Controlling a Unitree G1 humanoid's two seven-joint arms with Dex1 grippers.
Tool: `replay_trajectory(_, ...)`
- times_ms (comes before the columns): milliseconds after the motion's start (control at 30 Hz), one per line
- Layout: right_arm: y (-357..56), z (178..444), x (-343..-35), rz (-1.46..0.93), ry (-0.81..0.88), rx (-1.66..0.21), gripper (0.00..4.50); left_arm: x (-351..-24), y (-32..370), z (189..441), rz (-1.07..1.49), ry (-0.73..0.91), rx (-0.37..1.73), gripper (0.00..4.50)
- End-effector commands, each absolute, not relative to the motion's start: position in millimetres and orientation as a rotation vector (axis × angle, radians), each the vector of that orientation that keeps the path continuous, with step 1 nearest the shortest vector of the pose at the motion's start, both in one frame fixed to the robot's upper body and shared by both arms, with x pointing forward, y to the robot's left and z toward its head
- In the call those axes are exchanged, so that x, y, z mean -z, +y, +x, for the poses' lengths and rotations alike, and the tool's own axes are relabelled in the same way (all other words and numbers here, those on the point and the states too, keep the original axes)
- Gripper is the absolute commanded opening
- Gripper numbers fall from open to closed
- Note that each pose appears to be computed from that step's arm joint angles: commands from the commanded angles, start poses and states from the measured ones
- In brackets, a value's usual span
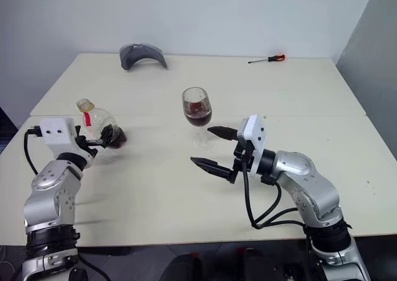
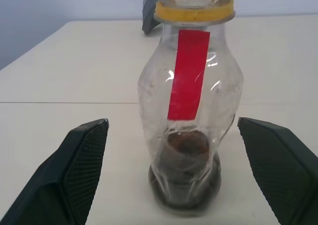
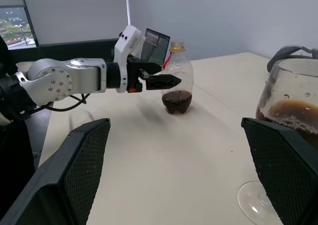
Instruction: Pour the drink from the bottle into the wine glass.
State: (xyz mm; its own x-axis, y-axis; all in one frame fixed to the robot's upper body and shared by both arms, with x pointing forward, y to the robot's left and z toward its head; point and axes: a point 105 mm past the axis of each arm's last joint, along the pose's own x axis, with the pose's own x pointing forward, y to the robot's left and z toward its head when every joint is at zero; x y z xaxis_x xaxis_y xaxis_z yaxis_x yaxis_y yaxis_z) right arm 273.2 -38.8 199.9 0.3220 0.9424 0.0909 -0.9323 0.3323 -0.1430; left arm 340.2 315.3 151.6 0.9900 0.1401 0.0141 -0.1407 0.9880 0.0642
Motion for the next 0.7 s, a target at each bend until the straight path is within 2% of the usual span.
replay_trajectory(33,-46.8,269.3,-204.6,-0.064,-0.192,-1.220,4.50,-165.4,313.6,323.8,0.070,-0.048,-0.153,4.48)
replay_trajectory(233,-64.1,274.2,-198.4,-0.060,-0.155,-1.117,4.50,-153.5,279.0,298.9,0.042,-0.003,-0.069,4.48)
replay_trajectory(400,-90.0,299.3,-189.3,-0.067,-0.103,-0.797,4.50,-151.9,224.5,284.1,0.024,0.004,0.075,4.48)
replay_trajectory(467,-108.9,308.0,-174.2,-0.135,-0.058,-0.603,4.50,-147.1,204.5,281.6,-0.003,0.028,0.123,4.48)
replay_trajectory(700,-156.8,300.5,-137.5,-0.169,0.055,-0.183,4.50,-129.9,180.1,281.6,0.029,0.074,0.134,4.48)
